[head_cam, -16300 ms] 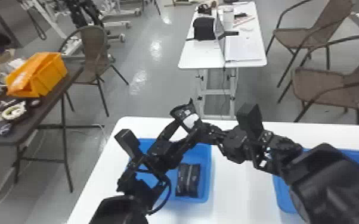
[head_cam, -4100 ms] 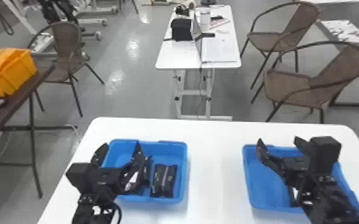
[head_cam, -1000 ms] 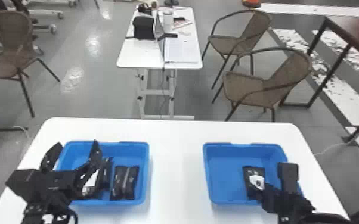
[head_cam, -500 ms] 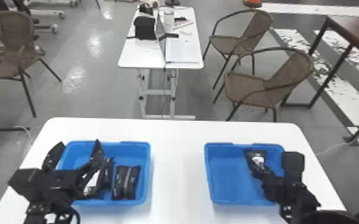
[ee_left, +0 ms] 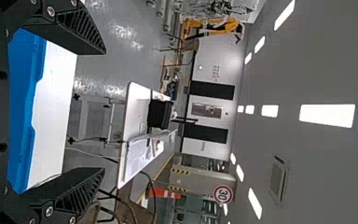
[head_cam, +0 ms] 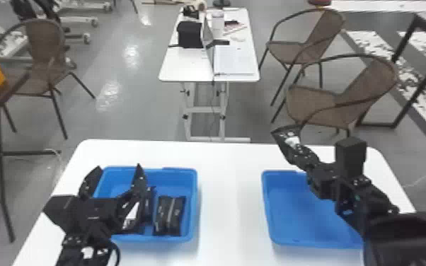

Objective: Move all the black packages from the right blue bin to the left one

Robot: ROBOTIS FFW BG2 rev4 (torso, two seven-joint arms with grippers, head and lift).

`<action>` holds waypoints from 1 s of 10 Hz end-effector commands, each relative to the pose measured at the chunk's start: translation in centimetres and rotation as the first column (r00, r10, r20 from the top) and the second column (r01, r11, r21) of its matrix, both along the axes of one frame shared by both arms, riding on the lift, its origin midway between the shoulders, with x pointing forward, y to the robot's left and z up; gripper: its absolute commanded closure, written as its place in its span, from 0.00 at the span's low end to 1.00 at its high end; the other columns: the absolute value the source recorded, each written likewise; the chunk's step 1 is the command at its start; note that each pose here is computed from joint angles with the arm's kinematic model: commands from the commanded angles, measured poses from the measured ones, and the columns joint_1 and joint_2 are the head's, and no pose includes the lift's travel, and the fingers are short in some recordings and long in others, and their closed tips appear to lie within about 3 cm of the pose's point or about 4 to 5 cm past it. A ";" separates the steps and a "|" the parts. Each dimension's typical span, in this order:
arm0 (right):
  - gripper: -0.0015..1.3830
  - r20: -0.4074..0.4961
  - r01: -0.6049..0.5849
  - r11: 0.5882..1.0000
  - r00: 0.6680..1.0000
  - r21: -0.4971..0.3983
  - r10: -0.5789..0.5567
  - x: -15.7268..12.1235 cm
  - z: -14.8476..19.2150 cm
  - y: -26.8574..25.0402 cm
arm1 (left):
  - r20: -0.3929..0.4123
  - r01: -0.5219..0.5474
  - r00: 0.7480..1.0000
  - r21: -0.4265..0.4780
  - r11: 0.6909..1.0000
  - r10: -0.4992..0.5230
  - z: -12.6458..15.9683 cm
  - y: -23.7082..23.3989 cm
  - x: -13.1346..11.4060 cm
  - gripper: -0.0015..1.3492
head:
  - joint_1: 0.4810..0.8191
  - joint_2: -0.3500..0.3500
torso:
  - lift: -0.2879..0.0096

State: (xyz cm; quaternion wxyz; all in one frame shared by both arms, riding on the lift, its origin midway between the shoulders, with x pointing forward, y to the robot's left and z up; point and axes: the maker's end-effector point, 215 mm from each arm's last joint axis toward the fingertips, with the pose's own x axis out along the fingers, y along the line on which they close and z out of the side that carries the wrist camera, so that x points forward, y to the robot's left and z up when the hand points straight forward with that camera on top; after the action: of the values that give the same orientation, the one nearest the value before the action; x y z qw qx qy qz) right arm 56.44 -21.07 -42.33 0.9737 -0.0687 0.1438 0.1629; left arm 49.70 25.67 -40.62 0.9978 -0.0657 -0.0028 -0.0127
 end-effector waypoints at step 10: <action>0.91 0.172 -0.521 0.853 0.844 0.034 0.508 -0.2 6.9 24.4 | 0.049 0.117 0.993 -0.397 0.910 -0.106 5.6 -5.3 4.6 0.11 | 0.63 0.80 | 0.97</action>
State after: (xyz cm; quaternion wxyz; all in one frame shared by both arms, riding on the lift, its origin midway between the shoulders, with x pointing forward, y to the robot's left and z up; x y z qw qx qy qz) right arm 56.46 2.66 -35.33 0.9078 -0.0787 0.0358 0.4105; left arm 54.11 20.63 -35.85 0.9646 -0.2550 -0.0074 -0.0668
